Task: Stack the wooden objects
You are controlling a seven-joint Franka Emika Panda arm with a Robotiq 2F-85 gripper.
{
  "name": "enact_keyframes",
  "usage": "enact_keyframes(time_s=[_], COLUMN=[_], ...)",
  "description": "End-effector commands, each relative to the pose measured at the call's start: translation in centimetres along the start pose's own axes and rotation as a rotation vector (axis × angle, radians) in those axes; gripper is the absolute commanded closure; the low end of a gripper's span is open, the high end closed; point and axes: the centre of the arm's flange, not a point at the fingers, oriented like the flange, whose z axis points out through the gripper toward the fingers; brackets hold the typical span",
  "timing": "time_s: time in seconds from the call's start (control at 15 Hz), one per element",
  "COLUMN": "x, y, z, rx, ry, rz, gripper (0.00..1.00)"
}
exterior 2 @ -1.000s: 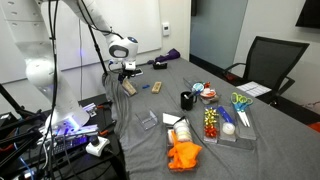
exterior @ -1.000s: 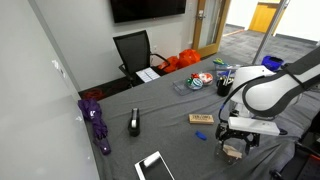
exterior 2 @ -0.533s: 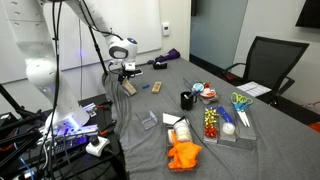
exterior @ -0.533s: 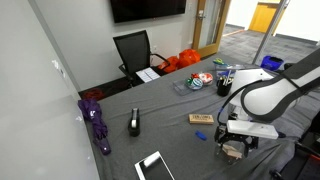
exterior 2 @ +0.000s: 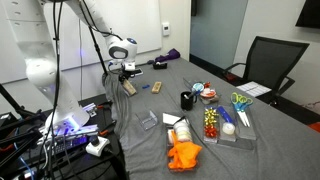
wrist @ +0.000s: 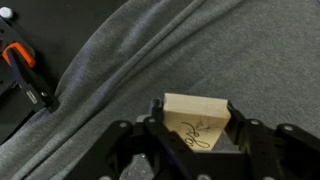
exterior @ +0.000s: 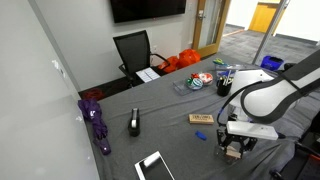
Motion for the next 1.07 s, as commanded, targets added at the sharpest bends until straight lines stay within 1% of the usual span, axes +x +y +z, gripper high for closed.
enact_keyframes(time_s=[0.0, 0.2, 0.53, 0.87, 1.0], x=[0.2, -0.2, -1.3, -2.9, -3.3], y=[-0.5, -0.2, -0.3, -1.3, -1.8], z=[0.8, -0.2, -3.6, -7.9, -9.9], rx=[0.016, 0.017, 0.043, 0.094, 0.137], ry=[-0.003, -0.012, -0.053, -0.122, -0.137], rz=[0.009, 0.004, -0.005, 0.001, 0.012], gripper=[0.68, 0.68, 0.68, 0.68, 0.68])
